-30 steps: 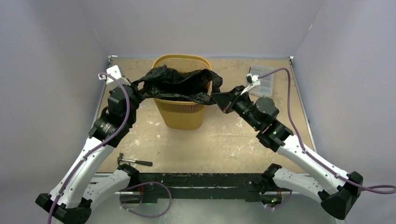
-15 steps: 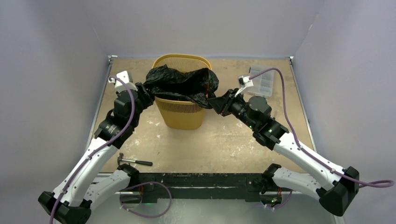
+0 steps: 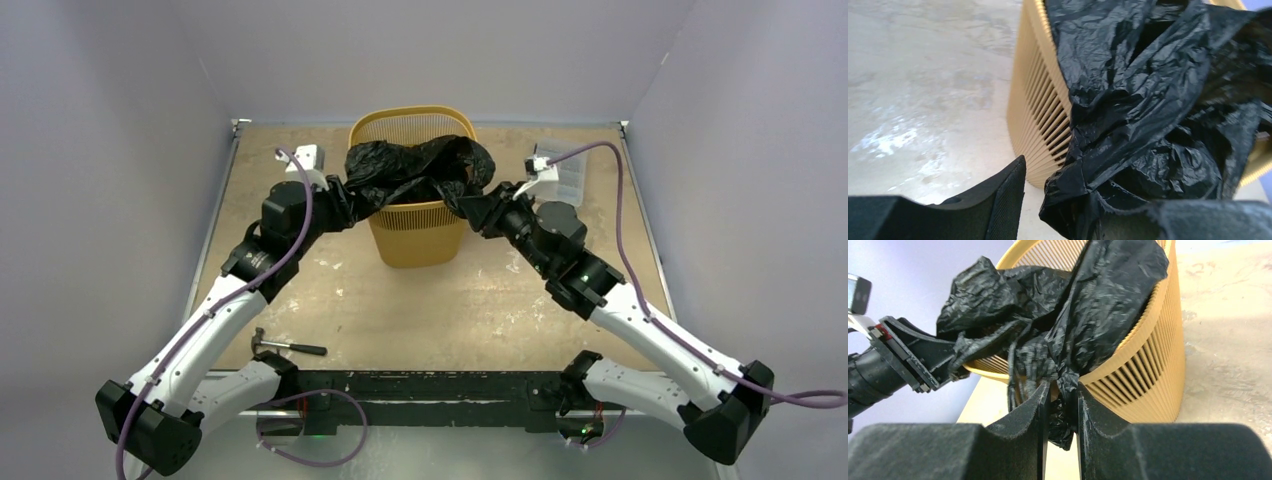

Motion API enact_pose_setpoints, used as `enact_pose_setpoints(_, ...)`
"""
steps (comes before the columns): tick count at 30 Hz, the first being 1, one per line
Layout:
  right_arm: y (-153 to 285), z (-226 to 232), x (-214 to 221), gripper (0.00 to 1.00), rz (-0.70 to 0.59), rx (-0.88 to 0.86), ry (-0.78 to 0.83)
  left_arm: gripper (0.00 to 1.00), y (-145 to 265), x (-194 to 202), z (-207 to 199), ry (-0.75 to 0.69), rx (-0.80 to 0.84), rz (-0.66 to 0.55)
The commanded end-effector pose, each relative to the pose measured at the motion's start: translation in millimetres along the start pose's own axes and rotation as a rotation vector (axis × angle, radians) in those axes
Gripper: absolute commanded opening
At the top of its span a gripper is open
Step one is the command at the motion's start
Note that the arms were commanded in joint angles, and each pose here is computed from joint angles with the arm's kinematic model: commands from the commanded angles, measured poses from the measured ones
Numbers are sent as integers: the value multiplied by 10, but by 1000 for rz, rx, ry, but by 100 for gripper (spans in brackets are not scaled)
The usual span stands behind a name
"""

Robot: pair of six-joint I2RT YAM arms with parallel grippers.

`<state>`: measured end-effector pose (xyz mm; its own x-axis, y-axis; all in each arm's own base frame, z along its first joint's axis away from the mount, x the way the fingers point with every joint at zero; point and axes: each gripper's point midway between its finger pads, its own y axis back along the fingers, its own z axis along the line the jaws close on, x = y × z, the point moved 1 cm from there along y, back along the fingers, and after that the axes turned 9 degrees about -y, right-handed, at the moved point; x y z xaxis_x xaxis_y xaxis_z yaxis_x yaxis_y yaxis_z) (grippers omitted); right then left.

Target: Put the trash bags into the trash bin

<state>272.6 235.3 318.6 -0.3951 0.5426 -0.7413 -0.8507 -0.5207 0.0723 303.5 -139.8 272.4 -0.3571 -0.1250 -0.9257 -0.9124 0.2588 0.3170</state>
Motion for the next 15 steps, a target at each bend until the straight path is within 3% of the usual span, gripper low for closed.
enact_pose_setpoints(1,215,70,-316,27,-108,-17,36,36,43,-37,-382,-12,234,-19)
enact_pose_setpoints(9,550,42,-211,24,-113,-112,45,30,221,4,-340,2,233,-20)
enact_pose_setpoints(15,576,179,-37,15,-23,-223,138,26,244,-57,-287,-31,197,-11)
